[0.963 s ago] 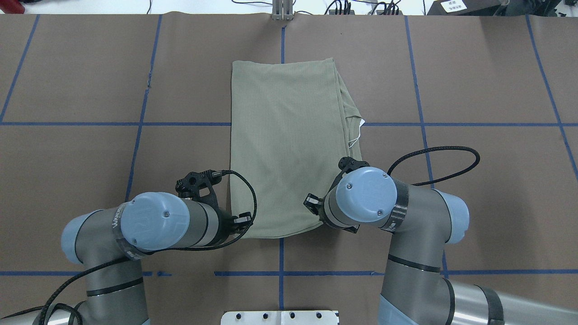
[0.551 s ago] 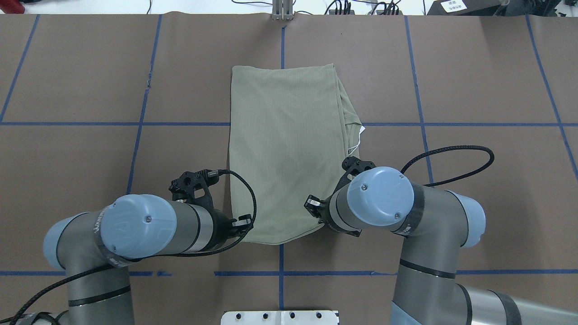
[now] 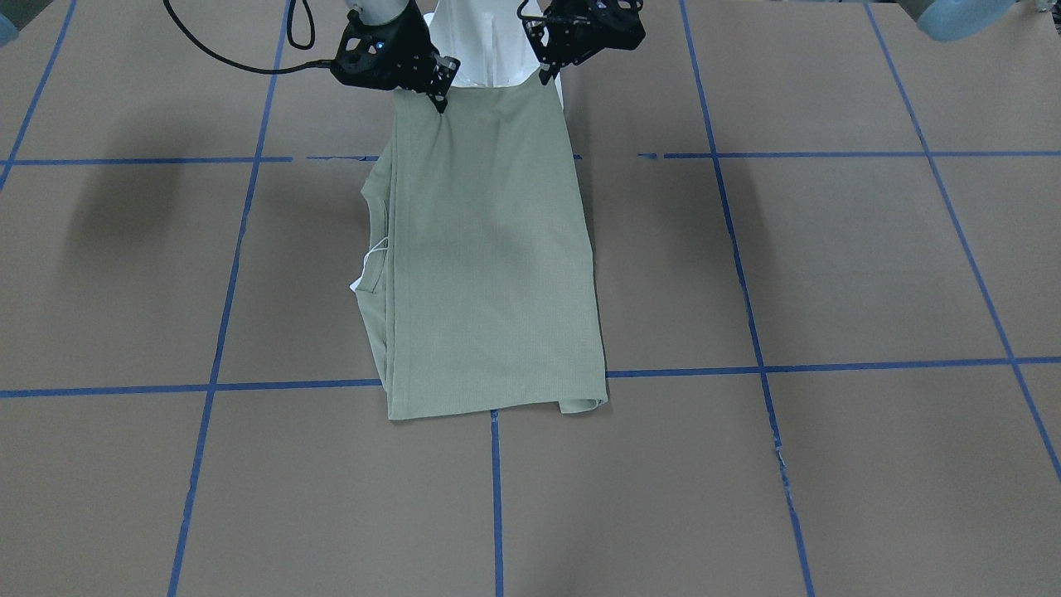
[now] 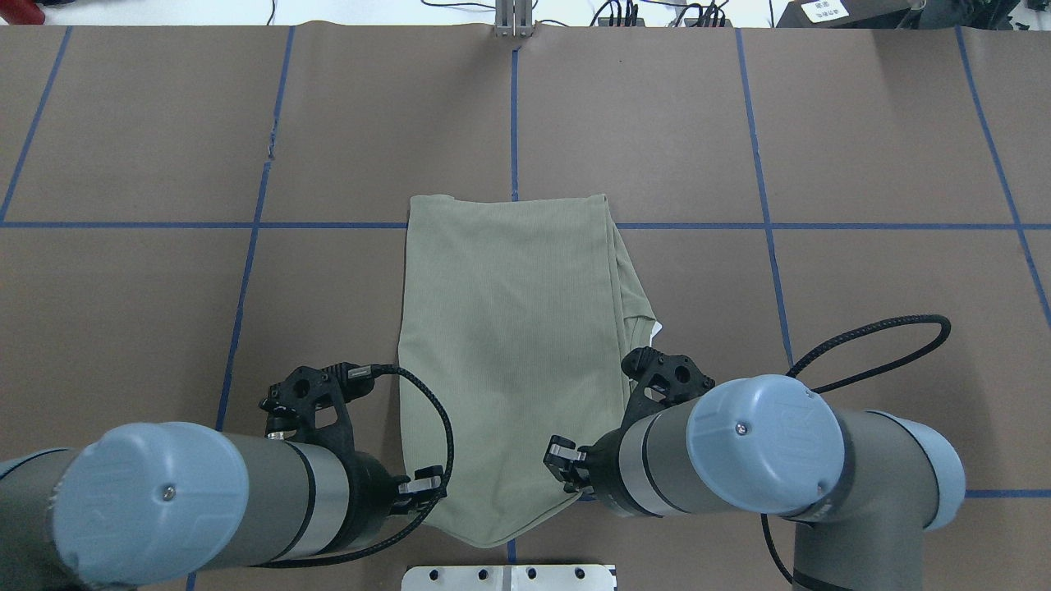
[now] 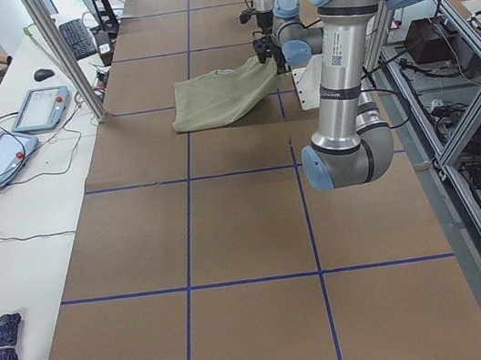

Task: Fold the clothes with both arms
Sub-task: 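Lift the near hem with both grippers and carry it away from the robot, then lay the hem onto the far end of the shirt and open both grippers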

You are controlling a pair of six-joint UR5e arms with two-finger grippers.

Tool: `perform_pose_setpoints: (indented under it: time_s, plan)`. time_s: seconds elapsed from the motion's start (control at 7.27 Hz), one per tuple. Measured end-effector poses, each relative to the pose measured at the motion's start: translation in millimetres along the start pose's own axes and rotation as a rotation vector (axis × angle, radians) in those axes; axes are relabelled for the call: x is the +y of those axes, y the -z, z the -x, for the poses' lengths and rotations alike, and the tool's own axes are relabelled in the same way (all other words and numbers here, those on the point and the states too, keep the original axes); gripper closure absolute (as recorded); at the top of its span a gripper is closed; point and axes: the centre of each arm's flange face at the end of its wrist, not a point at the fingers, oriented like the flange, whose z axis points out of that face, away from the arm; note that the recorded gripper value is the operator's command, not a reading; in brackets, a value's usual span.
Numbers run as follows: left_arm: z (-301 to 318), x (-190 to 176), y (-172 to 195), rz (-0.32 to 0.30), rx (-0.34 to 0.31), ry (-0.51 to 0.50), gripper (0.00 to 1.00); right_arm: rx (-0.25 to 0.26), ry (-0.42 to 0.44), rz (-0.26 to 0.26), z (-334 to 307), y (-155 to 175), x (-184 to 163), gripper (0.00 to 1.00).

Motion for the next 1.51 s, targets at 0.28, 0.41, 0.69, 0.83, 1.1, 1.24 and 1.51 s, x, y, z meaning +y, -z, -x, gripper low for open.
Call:
perform_pose_setpoints:
  time_s: [0.28,0.41,0.69,0.83,1.1,1.24,1.51]
  plan:
    - [1,10,3,0.014,-0.027,0.008,1.00,0.007,0.005,0.002,-1,-4,1,1.00]
    - [-1,1,-8,-0.006,-0.039,0.004,1.00,0.024,-0.012,-0.044,2,-17,-21,1.00]
    - [-10,-54,-30,-0.093,-0.019,-0.009,1.00,0.018,-0.039,-0.137,14,-18,-69,1.00]
    - [-10,-89,-35,-0.145,-0.008,-0.017,1.00,0.009,-0.053,-0.173,23,-15,-90,1.00]
    - [-18,-140,-35,-0.220,0.014,-0.012,1.00,0.001,-0.075,-0.227,58,-29,-131,1.00]
    - [-22,-158,-40,-0.242,0.030,-0.008,1.00,-0.014,-0.080,-0.248,70,-37,-155,1.00]
    - [-21,-184,-62,-0.266,0.048,-0.001,1.00,-0.021,-0.097,-0.275,74,-44,-190,1.00]
